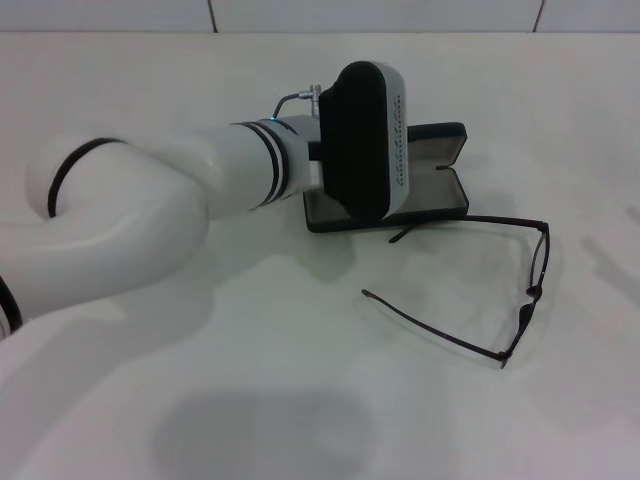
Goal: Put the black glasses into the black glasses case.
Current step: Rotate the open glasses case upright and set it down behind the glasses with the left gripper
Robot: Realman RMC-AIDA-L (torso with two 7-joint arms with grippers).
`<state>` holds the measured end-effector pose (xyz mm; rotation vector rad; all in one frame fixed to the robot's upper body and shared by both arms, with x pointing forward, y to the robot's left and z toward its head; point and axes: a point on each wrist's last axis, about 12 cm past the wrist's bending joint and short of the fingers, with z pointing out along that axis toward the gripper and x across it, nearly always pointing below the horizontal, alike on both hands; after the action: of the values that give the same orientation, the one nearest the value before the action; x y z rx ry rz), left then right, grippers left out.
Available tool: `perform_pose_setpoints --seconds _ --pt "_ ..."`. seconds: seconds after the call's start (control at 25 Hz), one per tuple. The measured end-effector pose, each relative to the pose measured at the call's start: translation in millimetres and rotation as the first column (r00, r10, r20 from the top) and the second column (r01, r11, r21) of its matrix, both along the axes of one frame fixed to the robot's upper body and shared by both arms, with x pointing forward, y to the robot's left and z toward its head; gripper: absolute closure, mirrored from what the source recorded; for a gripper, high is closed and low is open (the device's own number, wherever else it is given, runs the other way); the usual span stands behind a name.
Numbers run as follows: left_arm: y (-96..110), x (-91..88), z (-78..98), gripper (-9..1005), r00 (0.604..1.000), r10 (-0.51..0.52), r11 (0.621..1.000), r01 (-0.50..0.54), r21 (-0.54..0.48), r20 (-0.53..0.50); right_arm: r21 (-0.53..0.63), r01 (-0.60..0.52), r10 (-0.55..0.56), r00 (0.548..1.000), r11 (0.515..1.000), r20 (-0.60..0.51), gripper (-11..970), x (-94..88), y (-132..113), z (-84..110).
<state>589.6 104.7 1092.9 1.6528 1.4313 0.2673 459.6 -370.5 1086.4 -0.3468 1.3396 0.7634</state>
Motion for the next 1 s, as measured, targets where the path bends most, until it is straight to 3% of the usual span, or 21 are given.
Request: perform_pose_setpoints --seconds 0.36,0.6,1.0 --pt "2.1 -5.3 -6.0 804 1.0 0.006 1.0 -0.006 -0.02 0.026 0.0 0.003 -0.003 1.0 1.0 -0.002 165 0.2 -0.2 -0.3" --pt "3.6 -5.1 -6.3 591 0.999 0.004 1.0 -0.003 -0.009 0.033 -0.001 0.003 -0.003 1.0 1.0 -0.002 165 0.2 -0.2 -0.3" --pt "2.8 -1.8 1.8 586 0.997 -0.012 1.0 0.011 0.013 0.071 0.008 0.006 -0.005 1.0 1.0 -0.009 166 -3.9 -0.9 -2.4"
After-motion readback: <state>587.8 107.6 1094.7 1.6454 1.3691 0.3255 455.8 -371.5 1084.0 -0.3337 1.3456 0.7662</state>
